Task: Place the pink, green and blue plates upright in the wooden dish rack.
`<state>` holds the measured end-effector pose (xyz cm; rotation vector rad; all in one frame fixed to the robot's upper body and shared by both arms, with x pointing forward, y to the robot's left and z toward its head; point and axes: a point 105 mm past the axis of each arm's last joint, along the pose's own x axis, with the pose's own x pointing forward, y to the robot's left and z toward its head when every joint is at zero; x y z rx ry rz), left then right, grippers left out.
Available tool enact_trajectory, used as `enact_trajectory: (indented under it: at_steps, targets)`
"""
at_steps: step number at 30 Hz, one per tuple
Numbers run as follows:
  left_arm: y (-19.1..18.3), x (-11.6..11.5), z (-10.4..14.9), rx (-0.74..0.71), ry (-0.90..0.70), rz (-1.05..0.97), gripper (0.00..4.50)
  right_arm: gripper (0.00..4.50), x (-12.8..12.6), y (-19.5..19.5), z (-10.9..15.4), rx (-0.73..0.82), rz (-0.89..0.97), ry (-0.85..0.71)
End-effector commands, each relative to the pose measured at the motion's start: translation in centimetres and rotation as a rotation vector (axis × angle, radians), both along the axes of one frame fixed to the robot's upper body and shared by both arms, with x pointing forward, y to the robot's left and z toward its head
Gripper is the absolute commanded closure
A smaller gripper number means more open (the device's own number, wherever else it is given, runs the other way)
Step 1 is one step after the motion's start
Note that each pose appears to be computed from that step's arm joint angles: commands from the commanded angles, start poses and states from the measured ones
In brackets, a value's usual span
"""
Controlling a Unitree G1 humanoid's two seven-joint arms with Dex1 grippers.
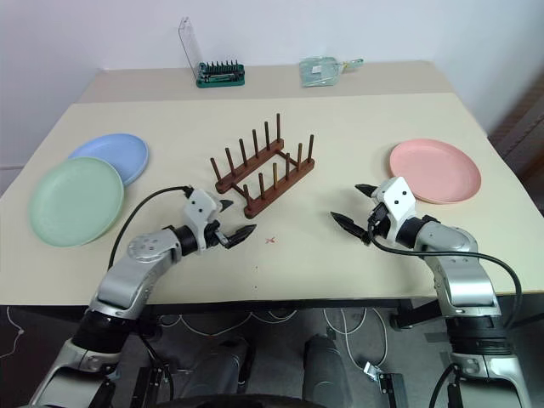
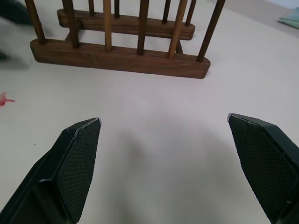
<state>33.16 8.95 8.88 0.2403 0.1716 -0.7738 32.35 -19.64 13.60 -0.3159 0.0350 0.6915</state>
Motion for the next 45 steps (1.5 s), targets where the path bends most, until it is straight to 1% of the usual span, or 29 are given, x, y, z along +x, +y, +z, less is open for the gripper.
enact_trajectory:
  at_steps: [1, 2, 5, 8, 11, 14, 16, 17, 24, 28, 30, 35, 39, 41, 43, 45]
  targets:
    - [-2.1, 0.6, -0.1, 0.003, -0.003, 0.002, 0.00, 0.06, -0.1, 0.9, 1.1, 0.021, 0.013, -0.037]
    - [-2.3, 0.6, -0.4, 0.005, 0.008, 0.004, 0.00, 0.06, -0.1, 1.3, 1.0, 0.021, 0.014, -0.036]
    - [-3.7, 0.4, -0.9, 0.009, 0.031, -0.030, 0.00, 0.06, 0.0, 1.3, 2.1, 0.048, 0.004, -0.064]
    - [-4.0, 0.3, -1.4, 0.004, 0.053, -0.046, 0.00, 0.06, -0.2, 1.0, 1.7, 0.046, -0.023, -0.054]
    - [-3.9, 0.9, -1.5, 0.000, 0.051, -0.028, 0.88, 0.00, -1.0, 1.0, 1.0, 0.045, -0.025, -0.035]
    - [-3.8, 1.1, -1.4, -0.011, 0.046, -0.024, 2.32, 0.00, -1.2, 1.1, 0.9, 0.050, -0.032, -0.035]
    - [-3.7, 1.2, -1.5, -0.001, 0.045, -0.025, 3.39, 0.00, -1.2, 1.1, 1.1, 0.052, -0.041, -0.041]
    - [-3.7, 1.2, -1.5, 0.009, 0.041, -0.033, 3.74, 0.00, -1.2, 1.0, 1.2, 0.053, -0.044, -0.043]
    - [-3.7, 1.3, -1.2, 0.063, -0.022, -0.087, 3.73, 0.00, -1.7, 1.2, 0.6, 0.039, -0.038, -0.023]
    - [-4.9, 0.5, 0.7, 0.027, -0.072, -0.302, 3.73, 0.00, -2.1, 1.1, 0.0, 0.014, -0.021, 0.008]
    - [-4.9, 0.6, 0.9, 0.029, -0.081, -0.336, 3.73, 0.00, -2.2, 1.0, -0.1, 0.007, -0.021, 0.015]
    - [-4.6, 1.4, 1.4, 0.058, -0.118, -0.430, 3.73, 0.00, -2.6, 1.0, -0.5, -0.004, -0.025, 0.024]
    - [-3.9, 2.3, 0.7, 0.074, -0.080, -0.432, 3.73, 0.00, -2.9, 0.8, -0.5, -0.006, -0.043, 0.018]
    - [-3.2, 2.8, 0.4, 0.072, -0.065, -0.395, 2.66, 0.00, -3.0, 0.7, -0.6, -0.014, -0.051, 0.021]
    - [-2.4, 3.4, 0.3, 0.084, -0.075, -0.349, 1.82, 0.00, -3.1, 0.6, -0.8, -0.023, -0.054, 0.025]
    - [-1.7, 3.6, 0.3, 0.104, -0.086, -0.314, 0.76, 0.00, -3.1, 0.4, -0.8, -0.029, -0.059, 0.024]
